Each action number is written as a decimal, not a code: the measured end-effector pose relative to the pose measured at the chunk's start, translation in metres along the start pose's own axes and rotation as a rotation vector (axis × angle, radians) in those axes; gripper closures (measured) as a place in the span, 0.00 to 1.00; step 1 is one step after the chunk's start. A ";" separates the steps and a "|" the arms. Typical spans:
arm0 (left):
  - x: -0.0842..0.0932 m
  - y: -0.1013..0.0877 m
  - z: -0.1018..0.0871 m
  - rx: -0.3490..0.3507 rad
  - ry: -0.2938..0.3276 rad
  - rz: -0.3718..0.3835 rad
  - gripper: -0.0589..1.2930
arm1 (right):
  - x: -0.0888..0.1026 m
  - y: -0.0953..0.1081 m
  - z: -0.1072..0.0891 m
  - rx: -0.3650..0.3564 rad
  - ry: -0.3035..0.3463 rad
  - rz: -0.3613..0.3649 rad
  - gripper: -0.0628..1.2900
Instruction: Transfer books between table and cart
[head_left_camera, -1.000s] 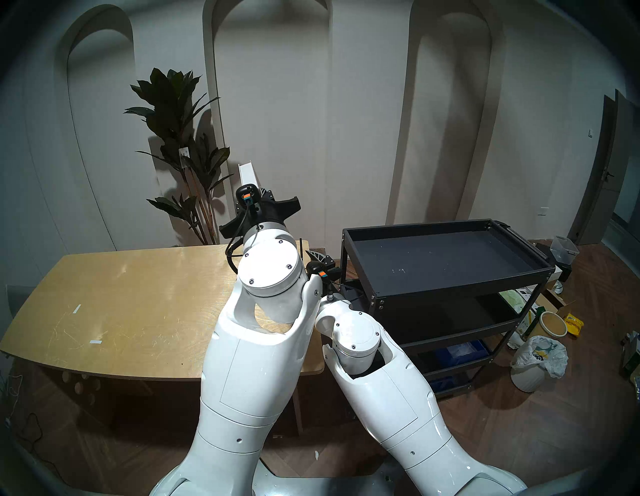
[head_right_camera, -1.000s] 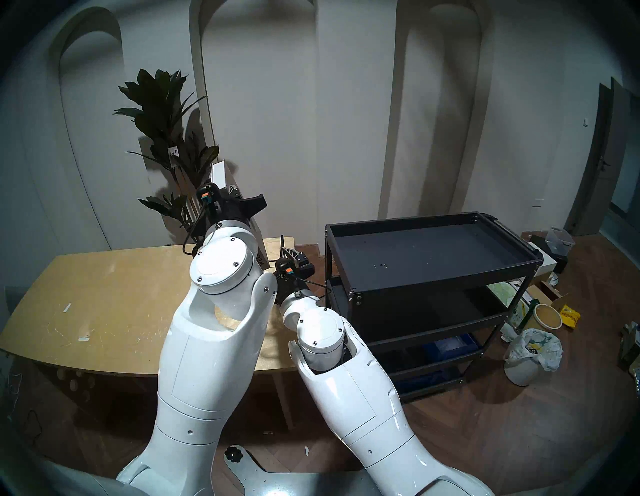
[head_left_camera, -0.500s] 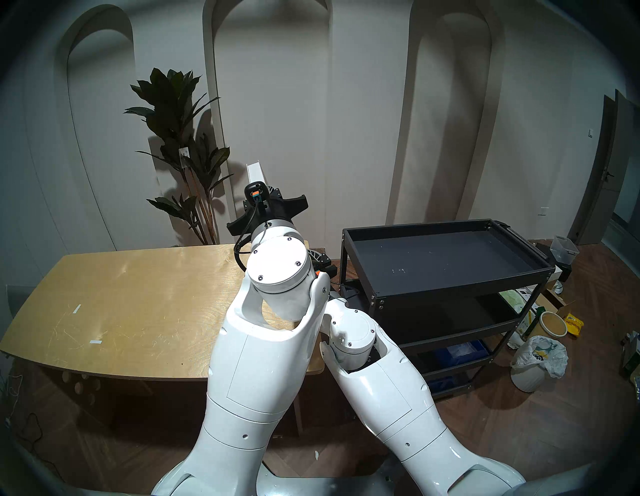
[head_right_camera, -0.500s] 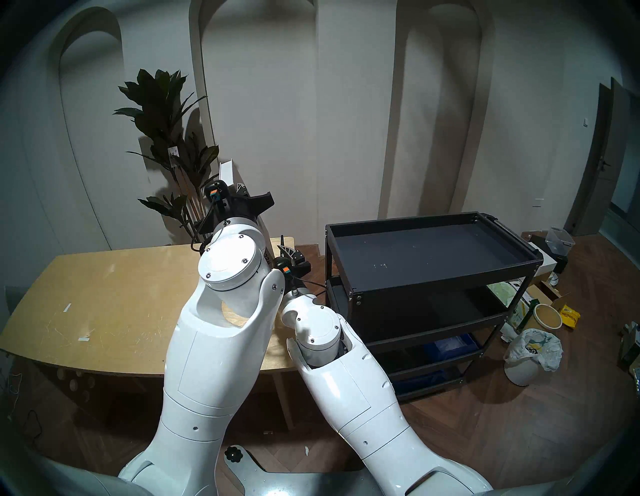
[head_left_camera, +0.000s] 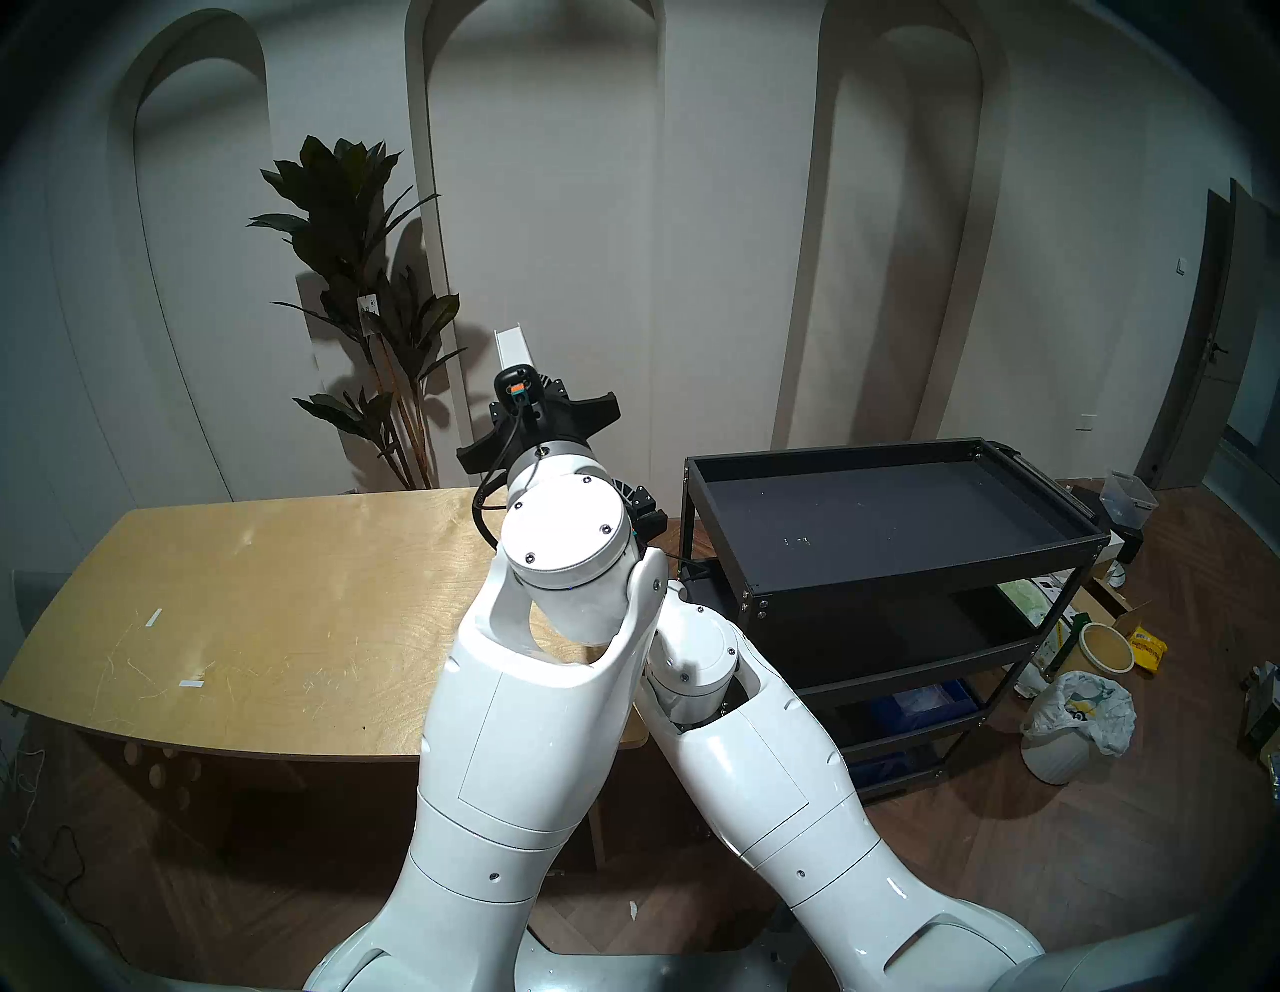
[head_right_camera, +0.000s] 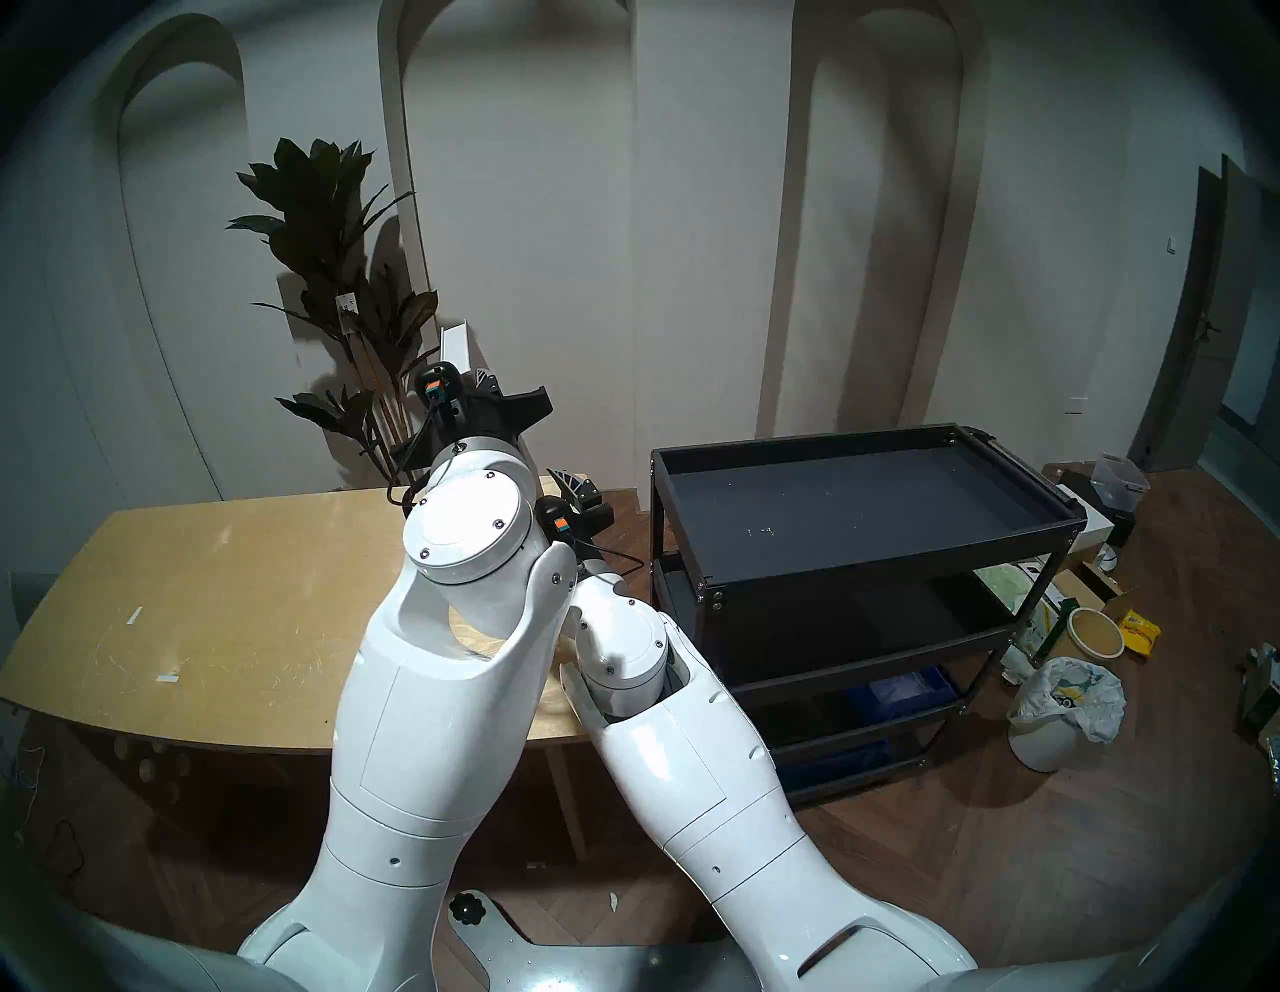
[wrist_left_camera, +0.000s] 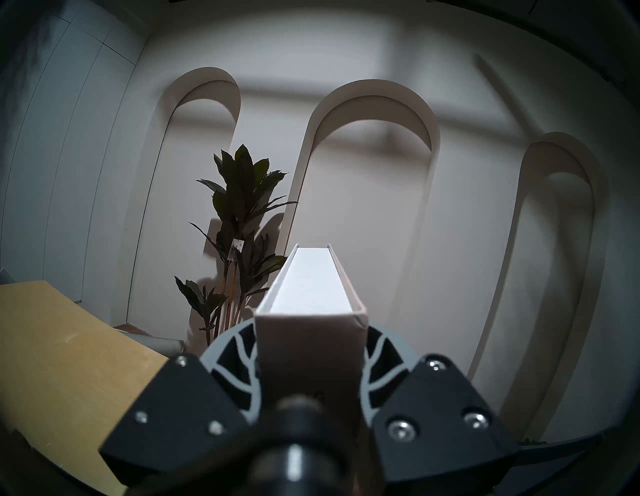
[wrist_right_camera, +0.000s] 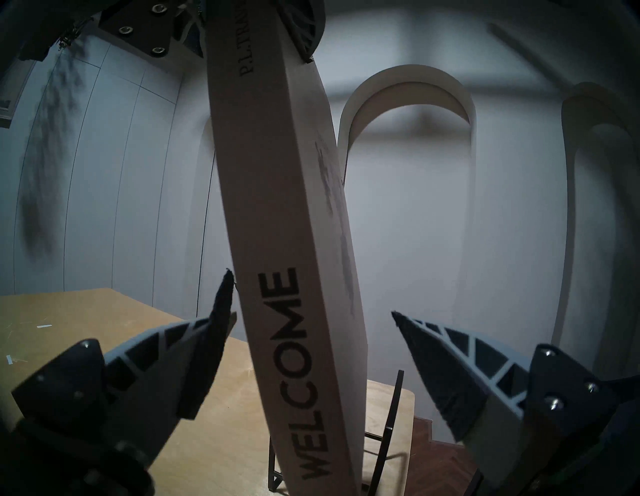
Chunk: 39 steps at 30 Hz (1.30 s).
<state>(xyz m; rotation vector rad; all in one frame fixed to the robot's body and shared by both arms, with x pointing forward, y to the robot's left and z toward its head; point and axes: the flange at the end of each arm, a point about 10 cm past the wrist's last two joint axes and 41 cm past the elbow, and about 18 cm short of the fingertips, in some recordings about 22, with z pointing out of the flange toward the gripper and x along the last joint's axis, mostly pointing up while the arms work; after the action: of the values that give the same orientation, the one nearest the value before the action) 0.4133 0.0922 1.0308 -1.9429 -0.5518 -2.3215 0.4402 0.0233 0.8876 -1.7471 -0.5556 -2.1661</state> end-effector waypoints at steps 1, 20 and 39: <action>0.000 0.000 -0.001 0.001 0.002 0.004 0.71 | 0.000 0.000 0.001 -0.002 0.004 -0.001 0.05; -0.001 -0.002 0.000 0.009 -0.022 0.036 0.71 | 0.003 -0.004 0.007 -0.001 0.051 0.021 0.05; -0.005 0.008 0.000 -0.013 -0.056 0.045 0.71 | 0.001 0.008 0.008 -0.013 0.106 0.087 0.11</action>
<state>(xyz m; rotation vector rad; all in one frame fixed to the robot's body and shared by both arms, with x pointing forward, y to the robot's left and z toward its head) 0.4164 0.0839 1.0281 -2.0094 -0.4936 -2.2561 0.4508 0.0200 0.8910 -1.6207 -0.4320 -2.1914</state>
